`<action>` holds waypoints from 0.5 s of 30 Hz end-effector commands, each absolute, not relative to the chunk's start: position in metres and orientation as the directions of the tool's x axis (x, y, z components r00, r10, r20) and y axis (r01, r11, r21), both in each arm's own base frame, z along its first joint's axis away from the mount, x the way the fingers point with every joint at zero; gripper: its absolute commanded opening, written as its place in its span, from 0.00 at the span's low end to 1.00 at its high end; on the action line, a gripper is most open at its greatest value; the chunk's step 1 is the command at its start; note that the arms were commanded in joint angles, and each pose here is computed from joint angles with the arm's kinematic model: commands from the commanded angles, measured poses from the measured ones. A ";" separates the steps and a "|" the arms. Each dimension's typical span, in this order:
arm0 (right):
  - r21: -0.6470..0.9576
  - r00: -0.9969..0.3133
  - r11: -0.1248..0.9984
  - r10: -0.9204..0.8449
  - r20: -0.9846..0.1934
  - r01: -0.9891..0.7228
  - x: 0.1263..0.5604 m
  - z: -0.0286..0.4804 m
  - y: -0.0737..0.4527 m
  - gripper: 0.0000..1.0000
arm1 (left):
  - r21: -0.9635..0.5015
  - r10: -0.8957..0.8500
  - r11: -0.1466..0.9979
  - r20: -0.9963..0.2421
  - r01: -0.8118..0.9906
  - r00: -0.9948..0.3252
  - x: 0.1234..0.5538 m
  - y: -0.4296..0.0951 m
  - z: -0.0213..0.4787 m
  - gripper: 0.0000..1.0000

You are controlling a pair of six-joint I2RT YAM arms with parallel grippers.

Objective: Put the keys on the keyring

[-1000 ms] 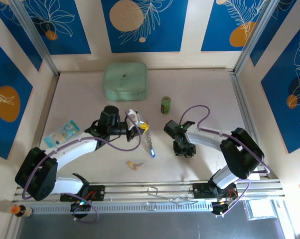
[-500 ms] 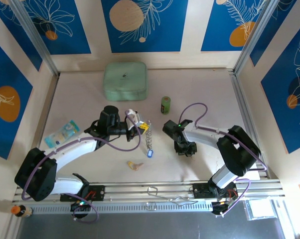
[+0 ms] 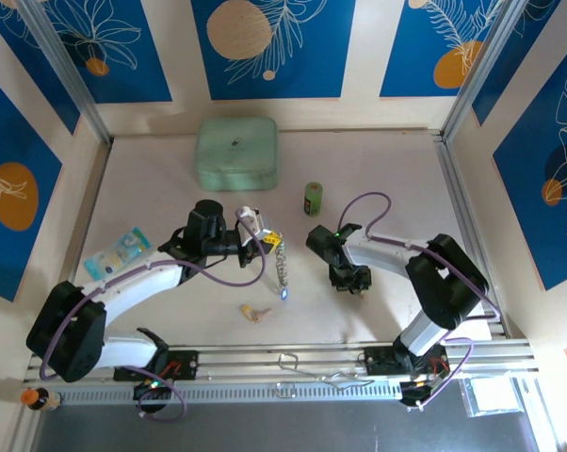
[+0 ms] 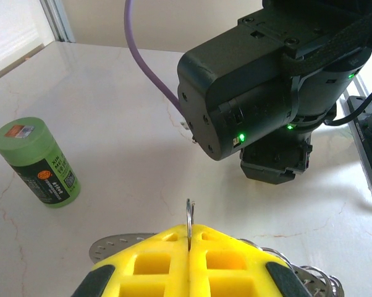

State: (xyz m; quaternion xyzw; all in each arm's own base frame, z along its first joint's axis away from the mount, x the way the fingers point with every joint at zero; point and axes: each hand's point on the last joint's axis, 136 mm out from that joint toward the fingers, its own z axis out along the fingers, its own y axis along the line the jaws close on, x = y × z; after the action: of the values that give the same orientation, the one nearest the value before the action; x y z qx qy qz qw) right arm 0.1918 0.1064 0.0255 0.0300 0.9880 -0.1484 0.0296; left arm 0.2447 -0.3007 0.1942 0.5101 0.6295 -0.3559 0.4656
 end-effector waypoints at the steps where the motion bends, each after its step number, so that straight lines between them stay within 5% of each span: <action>1: -0.231 -0.969 0.943 0.217 -0.116 0.239 0.187 0.051 0.103 0.33 | 0.062 0.275 0.178 -0.961 0.982 0.011 0.235 -0.305 0.209 0.00; 4: -0.048 -0.881 0.880 0.469 -0.065 0.472 0.172 0.053 0.109 0.36 | 0.064 0.272 0.173 -0.962 0.983 0.015 0.234 -0.305 0.210 0.00; 9: 0.288 -0.642 0.595 0.760 0.103 0.750 0.168 0.046 0.125 0.36 | 0.066 0.271 0.159 -0.962 0.985 0.021 0.231 -0.307 0.209 0.00; 15: 0.360 -0.508 0.429 0.846 0.162 0.828 0.171 0.054 0.115 0.39 | 0.080 0.276 0.152 -0.961 0.985 0.035 0.227 -0.310 0.206 0.00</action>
State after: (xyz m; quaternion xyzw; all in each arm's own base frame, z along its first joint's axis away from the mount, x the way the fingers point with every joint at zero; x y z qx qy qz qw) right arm 0.1623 0.1018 0.0441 0.4434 0.8831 0.1479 0.0412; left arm 0.2368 -0.3046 0.1914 0.5203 0.6217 -0.3615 0.4605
